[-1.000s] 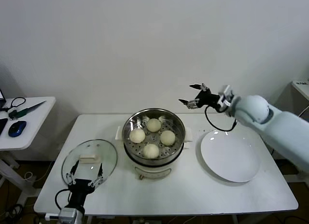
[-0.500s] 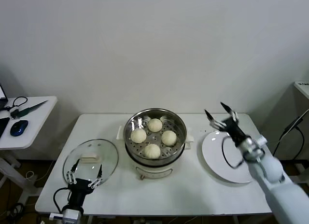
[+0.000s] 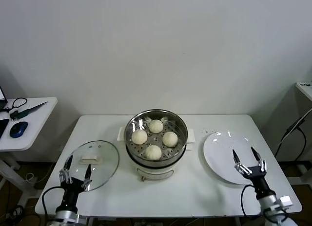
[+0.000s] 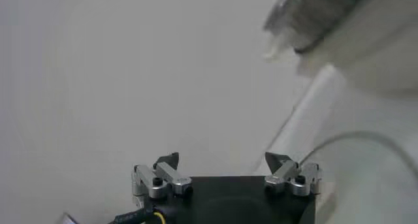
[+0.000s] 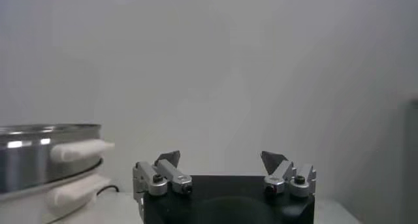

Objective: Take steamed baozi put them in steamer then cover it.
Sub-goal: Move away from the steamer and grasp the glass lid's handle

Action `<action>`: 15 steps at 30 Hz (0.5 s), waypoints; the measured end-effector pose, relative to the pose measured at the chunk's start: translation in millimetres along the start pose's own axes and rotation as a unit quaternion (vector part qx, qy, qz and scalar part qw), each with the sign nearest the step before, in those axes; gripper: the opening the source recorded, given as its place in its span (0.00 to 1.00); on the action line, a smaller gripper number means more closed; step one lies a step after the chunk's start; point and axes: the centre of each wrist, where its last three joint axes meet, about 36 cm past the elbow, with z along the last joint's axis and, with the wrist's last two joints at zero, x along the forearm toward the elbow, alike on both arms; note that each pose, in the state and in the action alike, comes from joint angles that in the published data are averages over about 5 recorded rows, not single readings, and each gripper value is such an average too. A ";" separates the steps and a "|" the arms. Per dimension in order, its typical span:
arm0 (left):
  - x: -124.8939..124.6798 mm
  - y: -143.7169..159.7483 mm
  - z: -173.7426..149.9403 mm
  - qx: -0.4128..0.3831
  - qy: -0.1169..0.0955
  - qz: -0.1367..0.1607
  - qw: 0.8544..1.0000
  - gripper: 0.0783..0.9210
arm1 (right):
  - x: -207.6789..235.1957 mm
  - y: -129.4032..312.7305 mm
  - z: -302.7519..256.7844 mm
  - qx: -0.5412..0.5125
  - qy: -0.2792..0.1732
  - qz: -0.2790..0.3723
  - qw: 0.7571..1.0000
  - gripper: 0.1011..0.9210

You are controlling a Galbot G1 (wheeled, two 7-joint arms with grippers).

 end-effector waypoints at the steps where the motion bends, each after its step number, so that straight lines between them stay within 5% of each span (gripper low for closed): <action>1: -1.4 -4.3 4.4 -0.025 -0.004 -0.002 1.000 0.88 | 5.4 3.1 3.1 -0.003 0.002 0.004 1.000 0.88; 15: -36.7 -55.1 59.3 -0.223 -0.031 -0.002 0.974 0.88 | 59.0 28.5 24.0 -0.027 0.015 0.044 0.999 0.88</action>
